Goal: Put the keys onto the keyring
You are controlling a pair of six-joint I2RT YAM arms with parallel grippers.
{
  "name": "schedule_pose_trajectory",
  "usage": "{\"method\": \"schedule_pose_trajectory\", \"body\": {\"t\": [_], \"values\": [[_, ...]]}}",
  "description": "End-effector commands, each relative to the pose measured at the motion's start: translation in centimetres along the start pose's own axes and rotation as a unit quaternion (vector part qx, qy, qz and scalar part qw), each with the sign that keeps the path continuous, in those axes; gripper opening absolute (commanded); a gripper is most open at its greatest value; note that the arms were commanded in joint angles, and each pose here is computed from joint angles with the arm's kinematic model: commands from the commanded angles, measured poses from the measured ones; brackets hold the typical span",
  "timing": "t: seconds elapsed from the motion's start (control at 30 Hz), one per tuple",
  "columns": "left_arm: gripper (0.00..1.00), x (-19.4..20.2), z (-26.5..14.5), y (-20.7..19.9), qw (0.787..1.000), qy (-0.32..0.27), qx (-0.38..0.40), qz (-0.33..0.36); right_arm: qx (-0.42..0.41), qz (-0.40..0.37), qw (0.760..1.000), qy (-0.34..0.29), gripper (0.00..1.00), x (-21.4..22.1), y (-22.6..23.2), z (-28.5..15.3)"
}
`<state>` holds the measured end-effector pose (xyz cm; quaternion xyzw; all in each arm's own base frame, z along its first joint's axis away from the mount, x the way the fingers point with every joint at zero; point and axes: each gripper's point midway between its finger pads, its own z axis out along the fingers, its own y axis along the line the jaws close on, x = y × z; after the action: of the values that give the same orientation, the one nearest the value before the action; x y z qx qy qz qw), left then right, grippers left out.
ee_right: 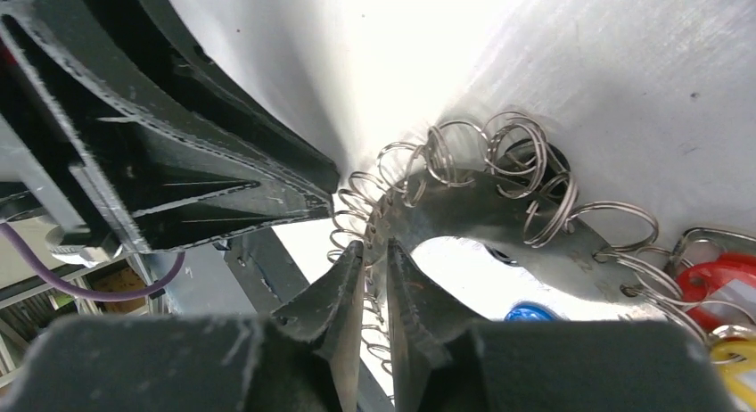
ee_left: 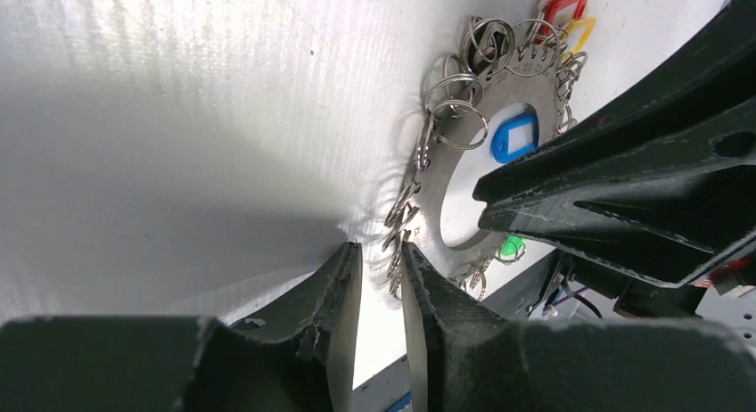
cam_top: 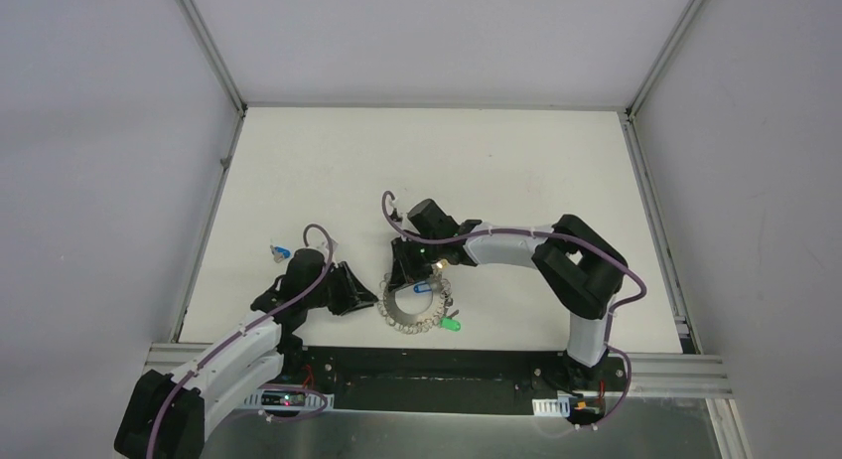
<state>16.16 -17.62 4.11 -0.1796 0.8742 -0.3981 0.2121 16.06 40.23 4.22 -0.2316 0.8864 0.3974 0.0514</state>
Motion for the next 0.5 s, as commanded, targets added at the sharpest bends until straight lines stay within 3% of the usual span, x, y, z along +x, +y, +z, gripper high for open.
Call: {"method": "schedule_pose_trajectory", "body": {"t": [0.0,0.47], "values": [[0.25,-0.4,0.2,-1.0,1.000,-0.005,0.026,0.011,-0.024,-0.019,0.999,-0.036,0.18,-1.7,2.3,-1.9],[0.13,-0.3,0.9,-2.1,0.998,0.003,0.066,0.021,-0.017,-0.008,0.998,-0.052,0.19,-2.1,1.5,-3.0]]}}
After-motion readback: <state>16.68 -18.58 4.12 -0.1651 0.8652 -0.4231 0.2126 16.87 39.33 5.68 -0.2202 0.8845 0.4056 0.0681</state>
